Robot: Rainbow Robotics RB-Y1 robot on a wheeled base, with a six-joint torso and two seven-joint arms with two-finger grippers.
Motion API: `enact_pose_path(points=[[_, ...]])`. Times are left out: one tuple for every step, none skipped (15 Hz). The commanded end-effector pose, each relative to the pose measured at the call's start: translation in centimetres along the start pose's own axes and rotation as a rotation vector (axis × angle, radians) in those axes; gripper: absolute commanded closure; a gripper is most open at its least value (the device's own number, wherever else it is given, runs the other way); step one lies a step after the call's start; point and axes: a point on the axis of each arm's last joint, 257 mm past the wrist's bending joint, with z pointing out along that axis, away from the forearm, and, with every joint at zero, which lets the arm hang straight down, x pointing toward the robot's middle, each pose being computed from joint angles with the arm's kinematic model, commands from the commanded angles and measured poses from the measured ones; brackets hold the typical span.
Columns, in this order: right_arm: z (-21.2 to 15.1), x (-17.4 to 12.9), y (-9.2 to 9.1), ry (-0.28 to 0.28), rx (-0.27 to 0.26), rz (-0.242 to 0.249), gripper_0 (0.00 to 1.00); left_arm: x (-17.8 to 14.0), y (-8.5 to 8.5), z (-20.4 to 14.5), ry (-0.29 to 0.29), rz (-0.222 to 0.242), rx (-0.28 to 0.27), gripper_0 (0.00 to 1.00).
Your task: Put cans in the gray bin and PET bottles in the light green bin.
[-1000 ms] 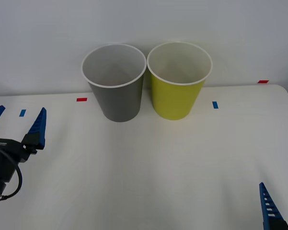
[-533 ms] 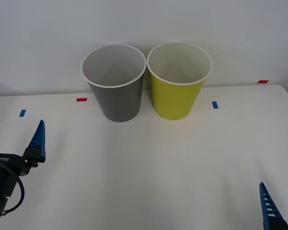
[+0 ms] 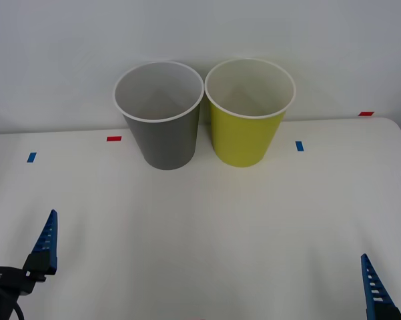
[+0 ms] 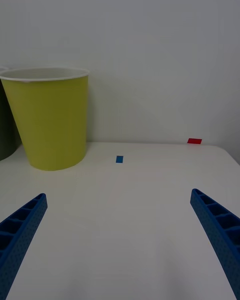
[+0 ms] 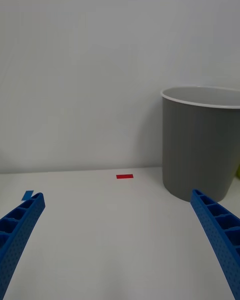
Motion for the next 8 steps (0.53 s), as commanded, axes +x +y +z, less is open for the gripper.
enact_pose_path(points=[[0.0,0.0,0.0,0.000,0.000,0.000,0.00,1.9,0.1,-3.6,0.063,-0.004,-0.021,0.00],[0.0,0.0,0.0,0.000,0.000,0.000,0.00,2.2,0.2,-4.6,0.078,-0.001,-0.029,0.00],[0.0,0.0,0.0,0.000,0.000,0.000,0.00,2.7,0.4,-5.5,0.099,0.004,-0.042,0.00],[0.0,0.0,0.0,0.000,0.000,0.000,0.00,3.2,0.6,-6.3,0.119,0.010,-0.055,0.00],[0.0,0.0,0.0,0.000,0.000,0.000,0.00,3.6,0.8,-6.9,0.126,0.015,-0.066,0.00],[0.0,0.0,0.0,0.000,0.000,0.000,0.00,3.5,0.8,-7.3,0.123,0.020,-0.070,0.00],[0.0,0.0,0.0,0.000,0.000,0.000,0.00,3.7,0.8,-8.2,0.133,0.031,-0.076,0.00],[0.0,0.0,0.0,0.000,0.000,0.000,0.00,4.0,0.7,-8.9,0.150,0.046,-0.078,0.00]])
